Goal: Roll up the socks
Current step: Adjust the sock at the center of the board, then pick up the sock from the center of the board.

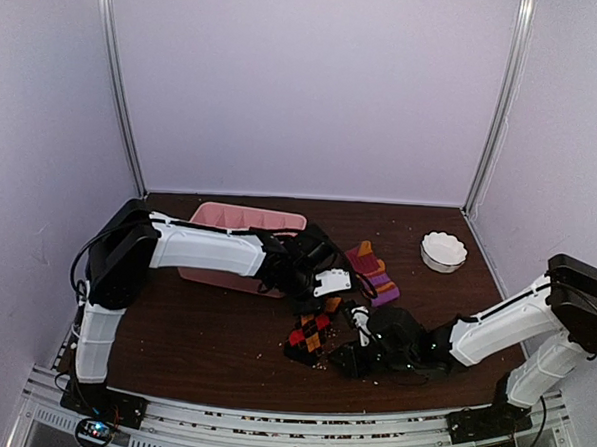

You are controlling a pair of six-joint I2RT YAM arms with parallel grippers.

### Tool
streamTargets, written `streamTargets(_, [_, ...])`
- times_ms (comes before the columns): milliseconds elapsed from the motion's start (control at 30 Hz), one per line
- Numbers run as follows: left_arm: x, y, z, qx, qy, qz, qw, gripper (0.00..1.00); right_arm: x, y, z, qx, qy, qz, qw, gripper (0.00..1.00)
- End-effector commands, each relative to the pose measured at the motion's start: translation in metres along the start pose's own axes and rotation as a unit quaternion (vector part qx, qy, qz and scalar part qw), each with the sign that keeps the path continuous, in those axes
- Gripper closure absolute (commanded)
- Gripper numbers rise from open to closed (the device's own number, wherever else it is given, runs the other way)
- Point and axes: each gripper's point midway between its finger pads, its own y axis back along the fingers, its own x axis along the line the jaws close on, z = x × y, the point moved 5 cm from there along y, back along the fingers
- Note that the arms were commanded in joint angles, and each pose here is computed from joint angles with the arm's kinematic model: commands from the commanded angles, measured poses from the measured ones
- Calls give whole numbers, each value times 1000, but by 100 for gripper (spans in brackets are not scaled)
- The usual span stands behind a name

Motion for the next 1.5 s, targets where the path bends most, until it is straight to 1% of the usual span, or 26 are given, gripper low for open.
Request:
streamTargets(0, [22, 16, 10, -7, 17, 58, 998, 54, -31, 14, -30, 40, 19, -79, 996, 61])
streamTargets(33, [22, 19, 12, -13, 20, 56, 998, 49, -31, 17, -29, 33, 21, -82, 996, 61])
streamTargets(67, [23, 26, 16, -23, 23, 55, 998, 42, -32, 21, -27, 26, 22, -87, 996, 61])
streamTargets(100, [24, 30, 20, -33, 25, 52, 998, 37, -32, 26, -25, 17, 25, -93, 995, 60])
streamTargets(133, [25, 37, 25, -45, 27, 51, 997, 23, -31, 31, -20, 3, 28, -97, 995, 59])
streamTargets(200, [28, 50, 36, -67, 27, 49, 996, 6, -31, 41, -12, -20, 38, -111, 993, 53])
streamTargets(233, [31, 58, 41, -76, 27, 50, 995, 3, -31, 46, -8, -31, 41, -118, 992, 50])
streamTargets(267, [34, 67, 46, -84, 28, 54, 995, 2, -31, 52, -3, -45, 46, -126, 990, 48])
streamTargets(333, [42, 85, 55, -103, 32, 61, 992, 2, -33, 64, 7, -72, 52, -148, 985, 39])
streamTargets(400, [52, 105, 62, -123, 40, 64, 990, 2, -42, 79, 18, -111, 37, -189, 975, 30])
streamTargets(433, [57, 116, 64, -129, 44, 68, 988, 2, -53, 92, 24, -146, 11, -229, 962, 18])
streamTargets(467, [63, 126, 64, -134, 47, 74, 987, 2, -63, 102, 29, -177, -18, -253, 951, 2])
streamTargets(500, [68, 137, 65, -140, 52, 79, 986, 2, -70, 110, 34, -201, -42, -259, 944, 0])
streamTargets(567, [77, 154, 58, -145, 65, 83, 984, 2, -72, 121, 42, -242, -61, -231, 941, 1])
streamTargets(633, [85, 170, 45, -154, 80, 80, 982, 2, -62, 126, 49, -275, -38, -179, 944, 0])
streamTargets(667, [86, 177, 38, -158, 84, 74, 981, 2, -55, 126, 50, -276, -11, -155, 948, 1])
streamTargets(733, [82, 192, 21, -169, 79, 51, 981, 2, -42, 121, 51, -244, 38, -130, 960, 0])
streamTargets(767, [79, 197, 12, -171, 75, 37, 982, 2, -33, 116, 51, -216, 73, -126, 965, 0])
streamTargets(867, [65, 203, -17, -172, 47, 8, 984, 2, -6, 100, 43, -147, 178, -115, 966, 1])
streamTargets(967, [42, 201, -42, -160, 16, -41, 986, 2, 21, 81, 30, -114, 271, -84, 952, 0])
streamTargets(1067, [16, 189, -64, -133, 4, -106, 985, 2, 48, 66, 18, -107, 351, -33, 930, 11])
streamTargets(1167, [-10, 171, -85, -106, -6, -176, 979, 2, 63, 49, 18, -87, 391, -9, 916, 23])
streamTargets(1233, [-24, 160, -97, -89, -10, -217, 972, 2, 71, 36, 14, -60, 427, 1, 902, 27])
streamTargets(1333, [-36, 145, -111, -71, -13, -245, 967, 2, 78, 16, 9, -21, 466, 7, 885, 33])
streamTargets(1467, [-42, 137, -124, -73, -16, -239, 968, 2, 82, -2, 7, -1, 489, 10, 872, 38])
